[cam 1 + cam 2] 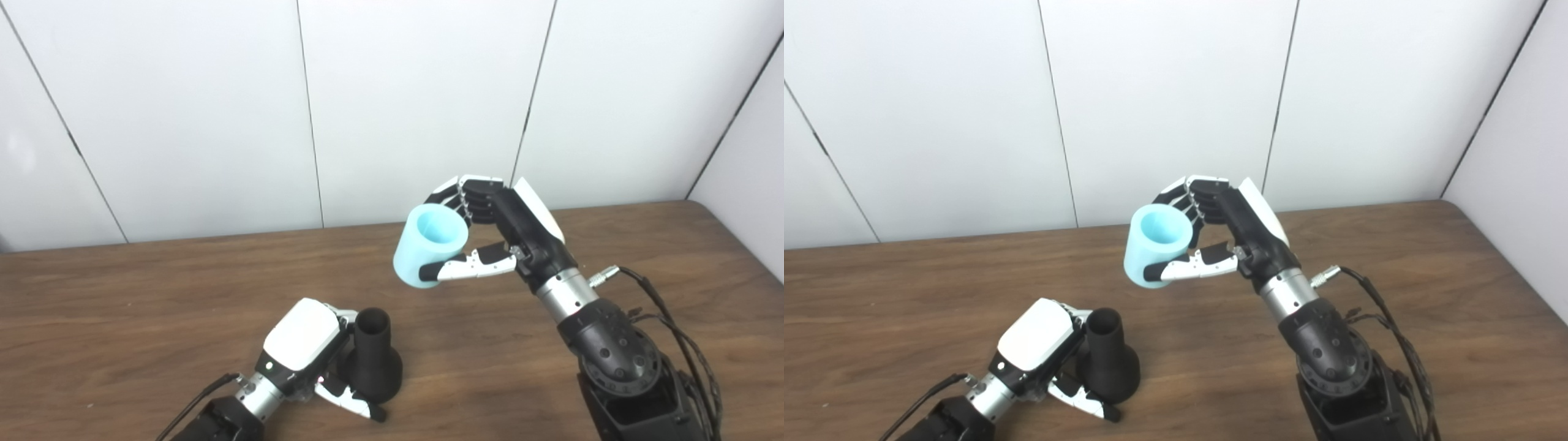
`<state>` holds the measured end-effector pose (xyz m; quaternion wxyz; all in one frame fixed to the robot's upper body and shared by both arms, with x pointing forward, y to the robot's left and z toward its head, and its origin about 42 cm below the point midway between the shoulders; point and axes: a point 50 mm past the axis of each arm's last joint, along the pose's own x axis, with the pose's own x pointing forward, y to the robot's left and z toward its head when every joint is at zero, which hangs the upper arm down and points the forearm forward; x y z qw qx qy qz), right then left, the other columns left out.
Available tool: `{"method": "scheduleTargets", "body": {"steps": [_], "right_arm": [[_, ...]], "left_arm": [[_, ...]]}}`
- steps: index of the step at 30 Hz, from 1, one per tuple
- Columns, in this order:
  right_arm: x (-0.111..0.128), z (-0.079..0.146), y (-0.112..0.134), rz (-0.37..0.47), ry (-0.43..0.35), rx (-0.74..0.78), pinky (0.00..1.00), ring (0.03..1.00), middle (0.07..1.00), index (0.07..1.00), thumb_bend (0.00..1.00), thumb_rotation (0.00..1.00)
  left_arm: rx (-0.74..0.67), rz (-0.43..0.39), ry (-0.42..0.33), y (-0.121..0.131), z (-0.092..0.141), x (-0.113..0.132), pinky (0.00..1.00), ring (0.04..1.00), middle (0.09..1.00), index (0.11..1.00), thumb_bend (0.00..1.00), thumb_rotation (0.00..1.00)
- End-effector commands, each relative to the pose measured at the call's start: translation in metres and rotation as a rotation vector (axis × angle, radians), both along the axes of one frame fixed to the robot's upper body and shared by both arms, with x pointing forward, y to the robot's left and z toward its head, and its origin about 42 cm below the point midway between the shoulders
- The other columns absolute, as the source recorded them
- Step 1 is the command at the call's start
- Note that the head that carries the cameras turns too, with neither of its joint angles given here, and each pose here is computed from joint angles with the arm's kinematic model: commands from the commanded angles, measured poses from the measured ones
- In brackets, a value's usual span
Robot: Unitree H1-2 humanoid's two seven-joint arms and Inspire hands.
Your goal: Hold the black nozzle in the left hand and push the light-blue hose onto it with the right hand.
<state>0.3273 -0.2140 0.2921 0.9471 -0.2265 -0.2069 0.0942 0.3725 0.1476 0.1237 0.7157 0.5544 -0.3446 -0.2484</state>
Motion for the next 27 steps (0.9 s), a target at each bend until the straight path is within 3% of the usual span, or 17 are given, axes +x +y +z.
{"method": "scheduleTargets", "body": {"steps": [1,18,27], "right_arm": [[-0.003,0.021,0.006,0.028,-0.086,-0.016,0.26,0.385,0.462,0.535,0.51,0.00],[-0.009,0.001,0.020,0.106,-0.046,-0.059,0.28,0.395,0.464,0.528,0.51,0.00],[-0.007,-0.012,0.024,0.106,-0.046,-0.099,0.28,0.397,0.467,0.526,0.52,0.00]], "left_arm": [[0.022,-0.009,0.071,-0.011,-0.027,-0.018,0.12,0.181,0.471,0.479,0.53,0.00],[0.024,-0.014,0.075,-0.012,-0.026,-0.019,0.13,0.190,0.471,0.479,0.53,0.00],[0.024,-0.012,0.079,-0.013,-0.024,-0.022,0.12,0.175,0.471,0.479,0.53,0.00]]}}
